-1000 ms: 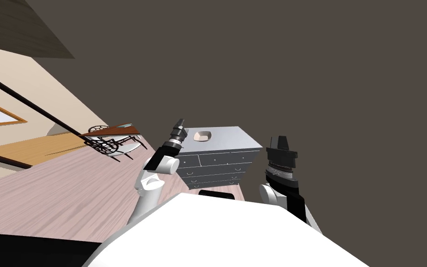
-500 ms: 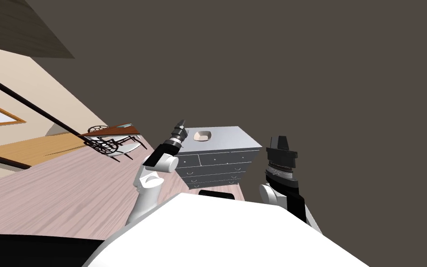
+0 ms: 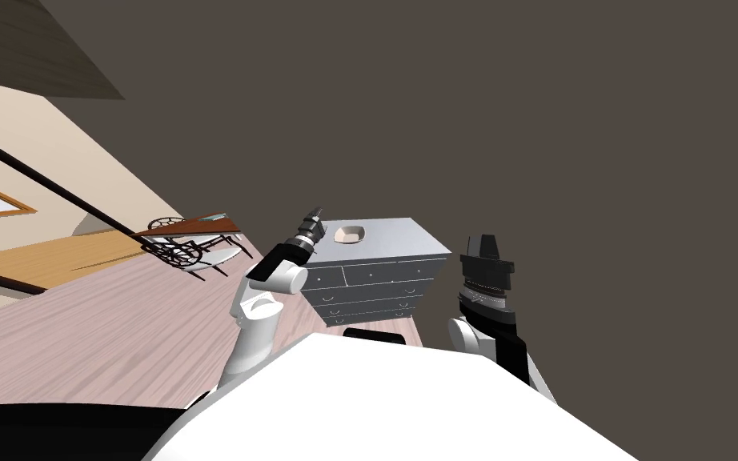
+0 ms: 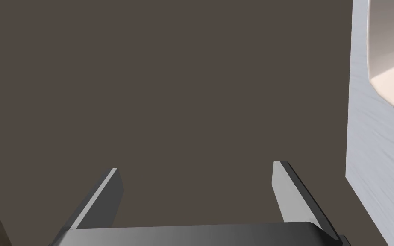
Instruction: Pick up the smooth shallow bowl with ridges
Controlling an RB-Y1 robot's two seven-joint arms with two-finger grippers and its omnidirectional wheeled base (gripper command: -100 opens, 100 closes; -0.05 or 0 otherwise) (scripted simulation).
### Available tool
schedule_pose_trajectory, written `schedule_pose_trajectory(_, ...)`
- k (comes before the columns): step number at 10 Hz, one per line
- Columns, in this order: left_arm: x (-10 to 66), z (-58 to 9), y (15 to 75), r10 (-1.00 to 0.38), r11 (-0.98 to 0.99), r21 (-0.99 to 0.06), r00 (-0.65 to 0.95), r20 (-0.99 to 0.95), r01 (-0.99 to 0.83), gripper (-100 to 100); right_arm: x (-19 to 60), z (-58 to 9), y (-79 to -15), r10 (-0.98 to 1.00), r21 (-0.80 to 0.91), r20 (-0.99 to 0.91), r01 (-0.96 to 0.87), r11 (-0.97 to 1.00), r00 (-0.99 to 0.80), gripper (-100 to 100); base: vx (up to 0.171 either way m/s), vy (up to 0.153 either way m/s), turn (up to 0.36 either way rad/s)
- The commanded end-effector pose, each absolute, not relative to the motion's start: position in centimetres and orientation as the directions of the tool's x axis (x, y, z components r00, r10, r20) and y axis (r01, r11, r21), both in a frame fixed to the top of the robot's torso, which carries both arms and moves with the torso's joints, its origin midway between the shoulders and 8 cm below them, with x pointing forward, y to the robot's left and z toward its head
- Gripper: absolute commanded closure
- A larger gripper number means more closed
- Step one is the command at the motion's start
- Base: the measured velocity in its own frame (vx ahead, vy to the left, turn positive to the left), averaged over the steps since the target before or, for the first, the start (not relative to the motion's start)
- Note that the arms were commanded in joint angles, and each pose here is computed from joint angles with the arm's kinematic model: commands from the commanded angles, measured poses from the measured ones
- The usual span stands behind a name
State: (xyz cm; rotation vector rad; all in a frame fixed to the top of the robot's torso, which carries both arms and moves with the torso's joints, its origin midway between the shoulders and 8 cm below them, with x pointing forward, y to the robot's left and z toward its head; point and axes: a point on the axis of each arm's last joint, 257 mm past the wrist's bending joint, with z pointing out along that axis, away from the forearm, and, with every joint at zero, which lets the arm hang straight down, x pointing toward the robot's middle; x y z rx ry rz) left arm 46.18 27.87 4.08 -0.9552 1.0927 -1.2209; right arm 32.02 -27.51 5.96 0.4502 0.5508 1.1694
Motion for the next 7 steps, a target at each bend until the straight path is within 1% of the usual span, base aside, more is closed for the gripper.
schedule_pose_trajectory(1,46.4,3.2,28.0,-0.993,0.118,-0.976,0.016,-0.117,0.185,-100,32.0,6.0,-27.5,0.943,0.597,-0.17,-0.731,0.33,0.287,0,0.0,0.0,0.0)
schedule_pose_trajectory(2,46.5,3.9,28.0,-0.993,0.114,-0.975,0.01,-0.114,0.189,-100,32.0,6.0,-27.5,0.943,0.597,-0.17,-0.731,0.33,0.287,0,-0.008,-0.008,-0.034)
schedule_pose_trajectory(7,47.0,1.6,28.5,-0.994,0.11,-0.991,0.013,-0.109,0.073,-100,32.0,6.0,-27.5,0.943,0.597,-0.17,-0.731,0.33,0.287,0,-0.004,-0.005,-0.019)
